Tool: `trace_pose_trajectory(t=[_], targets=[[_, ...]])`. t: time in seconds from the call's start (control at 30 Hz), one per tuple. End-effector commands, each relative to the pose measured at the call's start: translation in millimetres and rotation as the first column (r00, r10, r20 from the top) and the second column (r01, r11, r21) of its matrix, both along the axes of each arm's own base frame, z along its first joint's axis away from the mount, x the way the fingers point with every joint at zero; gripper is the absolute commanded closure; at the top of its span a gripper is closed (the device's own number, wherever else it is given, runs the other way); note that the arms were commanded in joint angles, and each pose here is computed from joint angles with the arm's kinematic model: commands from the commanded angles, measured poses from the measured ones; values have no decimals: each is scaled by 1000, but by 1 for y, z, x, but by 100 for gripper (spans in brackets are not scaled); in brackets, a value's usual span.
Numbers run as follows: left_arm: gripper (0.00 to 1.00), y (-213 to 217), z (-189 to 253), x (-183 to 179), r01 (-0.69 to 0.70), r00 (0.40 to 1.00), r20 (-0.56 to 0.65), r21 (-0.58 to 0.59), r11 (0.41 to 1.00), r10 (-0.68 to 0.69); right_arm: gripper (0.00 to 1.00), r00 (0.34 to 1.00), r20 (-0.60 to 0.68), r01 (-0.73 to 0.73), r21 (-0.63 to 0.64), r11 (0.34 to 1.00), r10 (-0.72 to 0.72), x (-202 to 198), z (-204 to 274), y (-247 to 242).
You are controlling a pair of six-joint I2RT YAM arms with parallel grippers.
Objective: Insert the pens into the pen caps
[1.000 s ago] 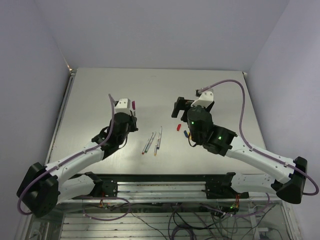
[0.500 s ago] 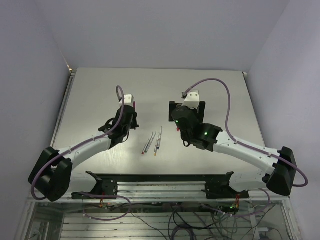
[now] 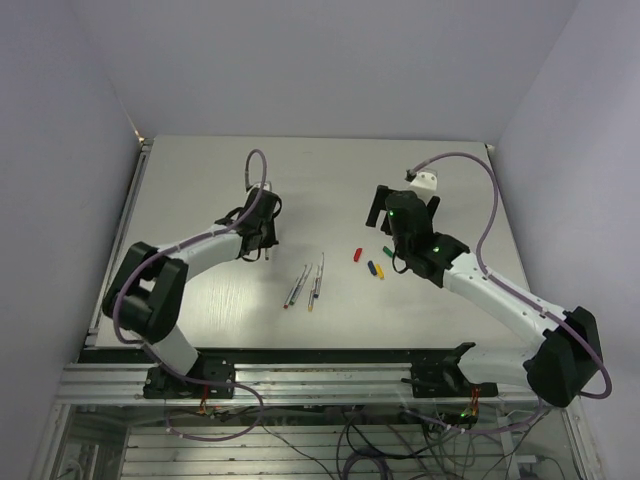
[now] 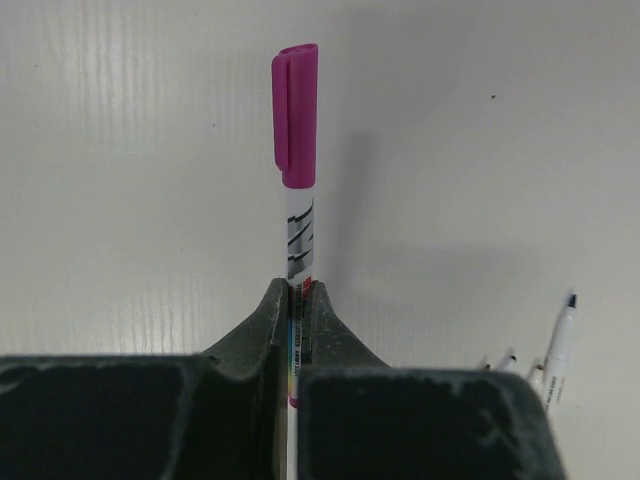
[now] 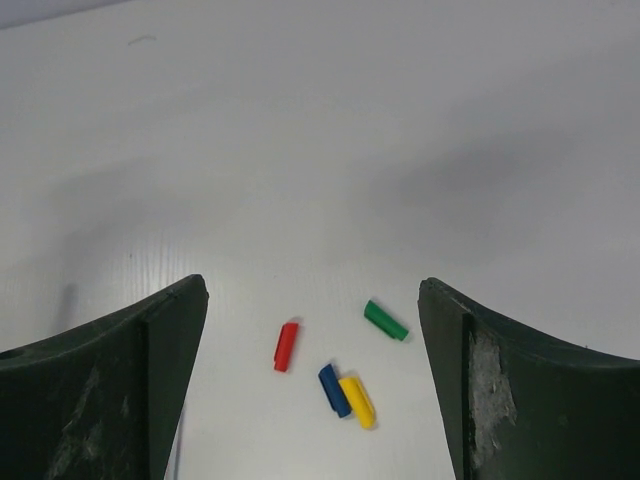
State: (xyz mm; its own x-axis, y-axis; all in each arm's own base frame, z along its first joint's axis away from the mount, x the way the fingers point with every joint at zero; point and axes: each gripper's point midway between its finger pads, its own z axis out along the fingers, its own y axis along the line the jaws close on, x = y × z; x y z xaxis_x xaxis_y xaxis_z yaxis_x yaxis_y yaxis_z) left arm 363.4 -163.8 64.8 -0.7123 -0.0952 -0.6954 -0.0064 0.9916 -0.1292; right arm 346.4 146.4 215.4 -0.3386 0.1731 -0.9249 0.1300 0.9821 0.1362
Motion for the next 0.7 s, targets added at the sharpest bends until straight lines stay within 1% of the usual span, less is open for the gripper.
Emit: trace_pose_trajectory(t=[0.0,0.03,0.13,0.27,0.4,0.67], targets=[[93,-5,-7,3,11,997,-78,22,1000,-10,14,999,-34,-25,24,999,26,-1,-15,8],[91,-6,-8,4,12,996,-84,22,1000,-10,14,999,-41,-22,19,1000,22,0,-17,8],[78,-11,-11,8,19,997,-79,4,1000,-19,14,998,-57,-27,13,1000,28,0,-25,10],[75,-13,-18,12,21,995,-94,14,1000,-19,14,996,-81,-37,14,999,38,0,-36,14],[63,-13,-26,17,25,994,-109,35,999,-22,14,993,-110,-47,27,999,50,0,-49,19],[60,-10,-36,25,9,992,-123,67,998,-1,14,989,-134,-54,41,998,59,0,-61,24]])
